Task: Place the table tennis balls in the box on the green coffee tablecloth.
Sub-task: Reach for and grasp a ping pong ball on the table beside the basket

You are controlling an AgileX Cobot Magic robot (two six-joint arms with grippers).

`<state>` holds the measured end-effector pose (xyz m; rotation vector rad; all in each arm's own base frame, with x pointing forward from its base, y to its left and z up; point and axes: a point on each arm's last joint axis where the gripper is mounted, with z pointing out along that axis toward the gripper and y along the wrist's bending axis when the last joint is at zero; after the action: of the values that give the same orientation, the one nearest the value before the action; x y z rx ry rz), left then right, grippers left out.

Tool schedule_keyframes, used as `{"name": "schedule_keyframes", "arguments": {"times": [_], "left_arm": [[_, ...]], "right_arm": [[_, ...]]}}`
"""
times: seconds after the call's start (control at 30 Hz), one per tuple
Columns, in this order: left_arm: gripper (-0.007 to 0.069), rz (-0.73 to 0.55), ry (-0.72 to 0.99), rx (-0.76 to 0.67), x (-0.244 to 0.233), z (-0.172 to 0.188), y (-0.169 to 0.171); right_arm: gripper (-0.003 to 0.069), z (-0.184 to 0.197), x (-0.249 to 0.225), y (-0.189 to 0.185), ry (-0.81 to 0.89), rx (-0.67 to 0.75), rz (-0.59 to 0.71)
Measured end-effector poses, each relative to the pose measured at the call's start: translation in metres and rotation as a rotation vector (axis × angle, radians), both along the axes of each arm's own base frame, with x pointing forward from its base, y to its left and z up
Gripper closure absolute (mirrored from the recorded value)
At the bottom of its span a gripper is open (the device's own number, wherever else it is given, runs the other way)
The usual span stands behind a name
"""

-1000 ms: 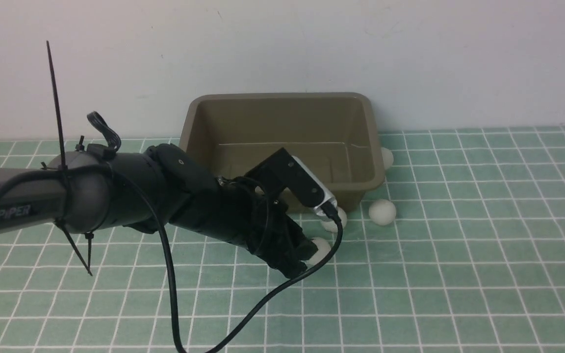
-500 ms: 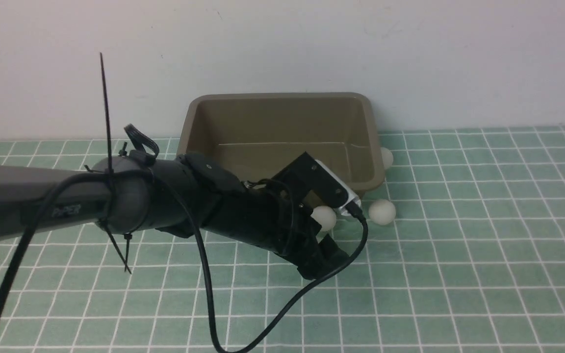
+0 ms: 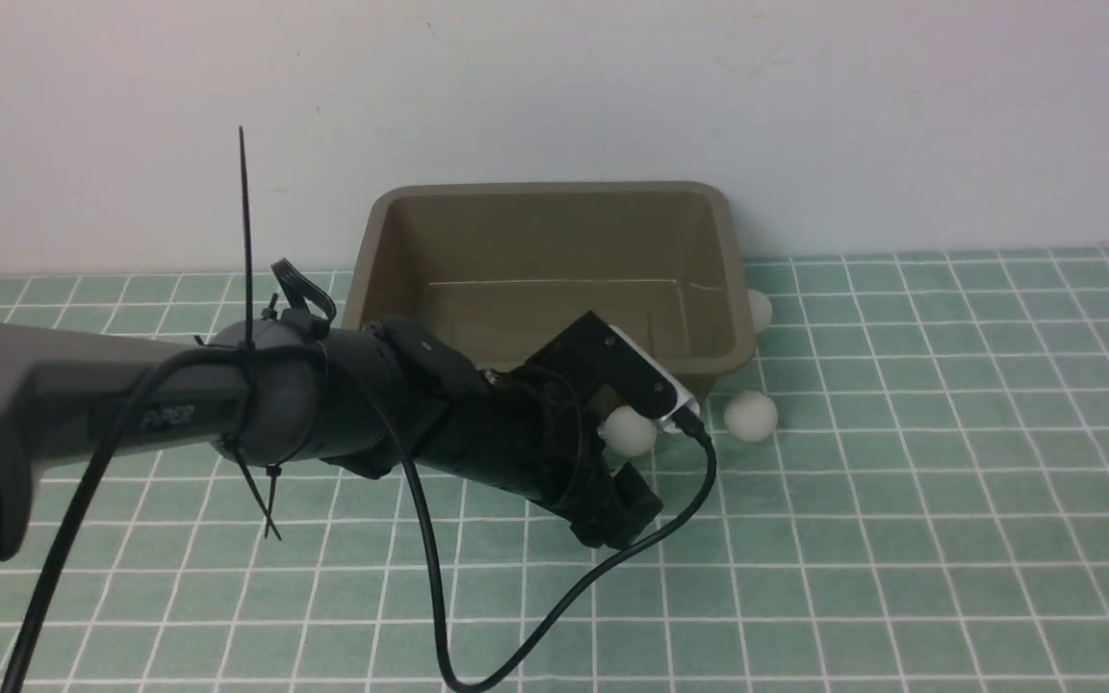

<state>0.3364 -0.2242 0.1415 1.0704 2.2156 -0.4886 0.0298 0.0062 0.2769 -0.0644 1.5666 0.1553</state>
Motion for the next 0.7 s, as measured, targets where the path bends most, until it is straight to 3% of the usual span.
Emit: {"name": "schedule_keyframes", "arguments": {"times": [0.7], "left_arm": [[0.0095,-0.002,0.001,0.031,0.004,-0.016,-0.001]], "right_arm": [[0.0374,0.0,0.0,0.0,0.0,0.0,0.0]]}}
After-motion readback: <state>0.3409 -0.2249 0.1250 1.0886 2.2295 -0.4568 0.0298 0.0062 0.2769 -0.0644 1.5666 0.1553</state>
